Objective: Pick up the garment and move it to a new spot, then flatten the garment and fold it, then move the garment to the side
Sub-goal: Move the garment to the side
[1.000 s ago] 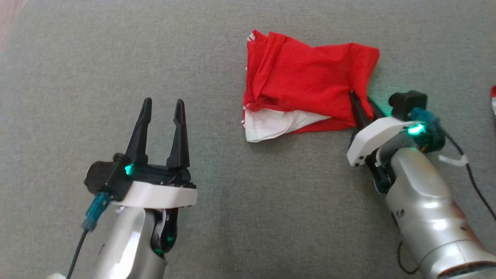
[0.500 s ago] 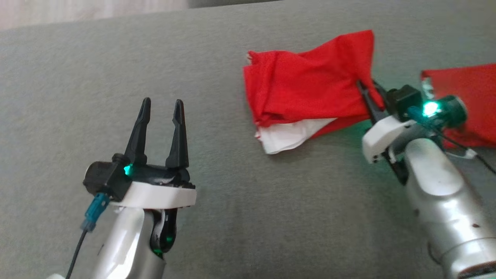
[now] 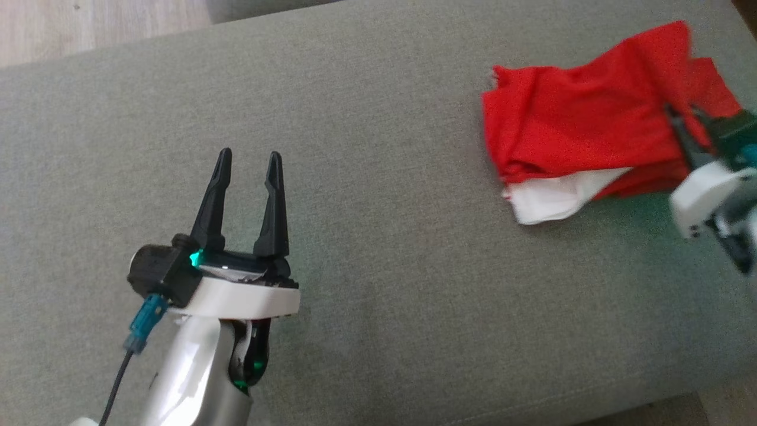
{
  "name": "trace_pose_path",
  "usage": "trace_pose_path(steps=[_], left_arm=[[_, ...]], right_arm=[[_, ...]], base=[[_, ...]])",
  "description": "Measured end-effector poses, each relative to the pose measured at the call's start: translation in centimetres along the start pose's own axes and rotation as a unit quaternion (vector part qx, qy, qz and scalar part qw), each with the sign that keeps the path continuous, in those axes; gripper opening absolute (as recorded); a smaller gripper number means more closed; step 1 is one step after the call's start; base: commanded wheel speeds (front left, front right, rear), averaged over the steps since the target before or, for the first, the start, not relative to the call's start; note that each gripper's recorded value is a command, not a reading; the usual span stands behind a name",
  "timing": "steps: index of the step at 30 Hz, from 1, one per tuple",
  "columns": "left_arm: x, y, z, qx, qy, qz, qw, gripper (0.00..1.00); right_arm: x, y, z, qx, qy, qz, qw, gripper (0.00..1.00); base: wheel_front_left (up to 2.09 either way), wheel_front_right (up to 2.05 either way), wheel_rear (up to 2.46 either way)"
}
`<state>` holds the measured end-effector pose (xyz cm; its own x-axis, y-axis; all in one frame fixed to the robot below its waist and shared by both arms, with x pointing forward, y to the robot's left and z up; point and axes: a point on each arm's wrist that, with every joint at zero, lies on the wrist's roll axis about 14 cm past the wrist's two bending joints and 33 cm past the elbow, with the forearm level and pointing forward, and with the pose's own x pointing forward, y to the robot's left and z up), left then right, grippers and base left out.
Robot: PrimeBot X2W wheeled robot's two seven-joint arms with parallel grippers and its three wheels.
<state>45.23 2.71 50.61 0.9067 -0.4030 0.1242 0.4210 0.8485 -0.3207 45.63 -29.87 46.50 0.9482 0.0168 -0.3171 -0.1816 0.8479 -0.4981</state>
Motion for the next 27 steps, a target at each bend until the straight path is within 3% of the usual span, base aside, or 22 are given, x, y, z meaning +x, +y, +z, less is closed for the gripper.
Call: trace_pose_path(steps=[10, 22, 23, 24, 27], left_arm=[[0.2, 0.5, -1.3, -0.005, 0.014, 0.001, 1.0, 1.0], [0.5, 2.0, -1.7, 0.007, 0.018, 0.012, 1.0, 1.0], [0.5, 2.1, -1.7, 0.008, 0.018, 0.013, 1.0, 1.0], [0.6, 2.1, -1.8, 0.008, 0.019, 0.012, 1.0, 1.0], [0.6, 2.1, -1.9, 0.007, 0.021, 0.012, 1.0, 1.0]], right_arm=[[-1.8, -6.2, -3.9, 0.005, 0.072, -0.067, 0.995, 0.0], [-2.5, -7.7, -7.9, 0.021, 0.131, -0.096, 0.986, 0.0], [-2.6, -7.6, -8.2, 0.023, 0.133, -0.097, 0.986, 0.37], [-2.6, -7.5, -8.3, 0.027, 0.133, -0.098, 0.986, 1.0], [-2.5, -7.5, -8.1, 0.036, 0.122, -0.104, 0.986, 1.0]], base=[[0.0, 0.0, 0.0], [0.0, 0.0, 0.0], [0.0, 0.0, 0.0], [0.0, 0.0, 0.0], [0.0, 0.0, 0.0]])
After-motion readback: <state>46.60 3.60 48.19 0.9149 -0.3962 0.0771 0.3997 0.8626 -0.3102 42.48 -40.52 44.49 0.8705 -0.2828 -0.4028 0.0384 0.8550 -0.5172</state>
